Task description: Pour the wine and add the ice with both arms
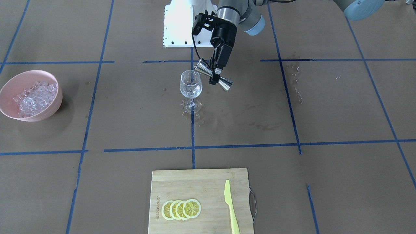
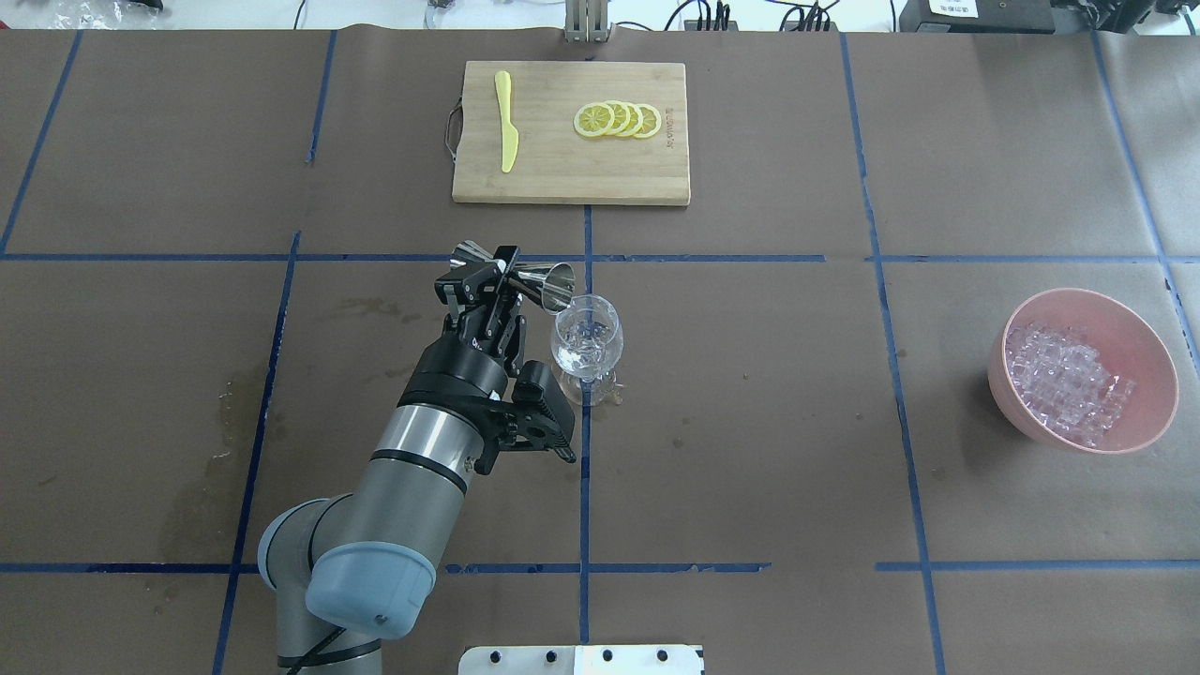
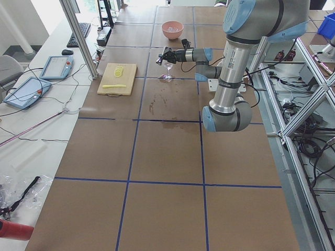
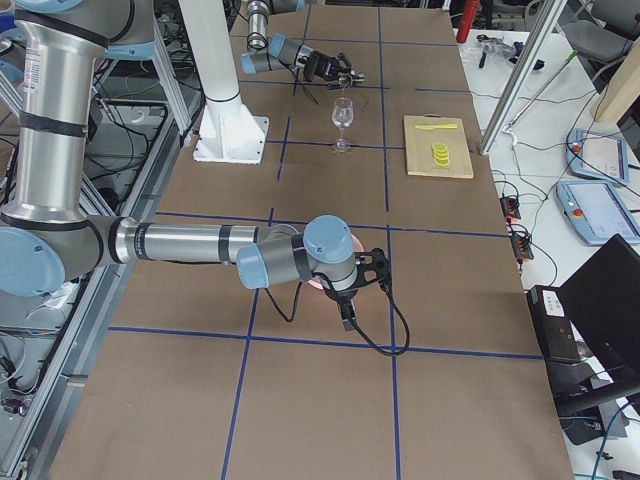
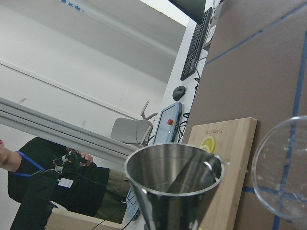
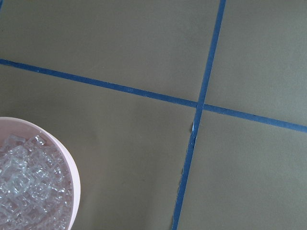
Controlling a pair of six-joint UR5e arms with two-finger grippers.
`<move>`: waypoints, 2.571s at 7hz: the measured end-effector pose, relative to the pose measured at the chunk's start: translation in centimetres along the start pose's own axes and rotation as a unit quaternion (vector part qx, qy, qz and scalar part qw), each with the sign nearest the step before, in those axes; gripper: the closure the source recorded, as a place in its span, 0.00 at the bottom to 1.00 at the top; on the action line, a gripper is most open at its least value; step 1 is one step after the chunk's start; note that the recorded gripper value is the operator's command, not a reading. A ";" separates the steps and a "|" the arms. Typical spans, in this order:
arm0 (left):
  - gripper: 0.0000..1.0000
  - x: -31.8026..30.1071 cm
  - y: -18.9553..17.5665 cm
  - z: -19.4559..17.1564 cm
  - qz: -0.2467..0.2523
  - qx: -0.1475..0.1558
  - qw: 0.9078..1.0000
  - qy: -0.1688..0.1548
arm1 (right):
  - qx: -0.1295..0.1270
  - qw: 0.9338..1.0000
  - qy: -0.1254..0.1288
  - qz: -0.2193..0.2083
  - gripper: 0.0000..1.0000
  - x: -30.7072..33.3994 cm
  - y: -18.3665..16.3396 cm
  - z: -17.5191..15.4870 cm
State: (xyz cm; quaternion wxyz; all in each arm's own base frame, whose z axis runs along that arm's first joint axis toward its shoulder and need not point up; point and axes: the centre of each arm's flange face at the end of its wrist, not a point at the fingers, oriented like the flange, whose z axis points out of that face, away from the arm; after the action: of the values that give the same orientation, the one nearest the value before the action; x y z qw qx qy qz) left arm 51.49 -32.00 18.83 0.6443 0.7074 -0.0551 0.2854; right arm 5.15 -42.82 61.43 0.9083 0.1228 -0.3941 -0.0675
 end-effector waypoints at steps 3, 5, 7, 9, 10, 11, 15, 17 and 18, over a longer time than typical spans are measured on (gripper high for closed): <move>1.00 -0.2 0.0 -0.1 0.068 -0.009 0.998 -0.014 | 0.000 1.000 0.001 0.002 0.00 0.1 0.0 0.0; 1.00 -0.5 -0.3 -0.1 0.119 -0.015 0.992 -0.024 | 0.000 1.000 0.001 0.003 0.00 0.2 0.1 0.0; 1.00 -0.9 -0.8 -0.2 0.163 -0.018 0.986 -0.030 | -0.001 1.000 0.001 0.005 0.00 0.4 0.2 0.1; 1.00 -1.1 -1.0 -0.2 0.181 -0.018 0.983 -0.032 | -0.001 1.000 0.001 0.005 0.00 0.4 0.2 0.1; 1.00 -1.2 -1.0 -0.2 0.181 -0.018 0.983 -0.032 | -0.001 1.000 0.001 0.005 0.00 0.5 0.2 0.1; 1.00 -1.4 -1.1 -0.3 0.175 -0.016 0.984 -0.034 | -0.001 1.000 0.001 0.005 0.00 0.5 0.2 0.1; 1.00 -3.8 -0.4 -0.5 0.101 0.009 0.993 -0.063 | 0.000 1.000 0.001 0.004 0.00 0.4 0.1 0.1; 1.00 -4.0 1.0 -0.6 0.086 0.019 0.994 -0.066 | 0.000 1.000 0.000 0.003 0.00 0.4 0.1 0.0; 1.00 -3.6 2.8 -0.9 0.074 0.033 0.995 -0.063 | 0.000 1.000 0.000 0.003 0.00 0.3 0.1 0.0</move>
State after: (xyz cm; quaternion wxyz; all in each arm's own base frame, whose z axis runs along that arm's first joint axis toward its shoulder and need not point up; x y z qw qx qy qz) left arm 46.95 -32.67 19.58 0.5928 0.7389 -0.1386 0.2890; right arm 5.37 -42.83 61.72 0.9085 0.1218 -0.3944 -0.0645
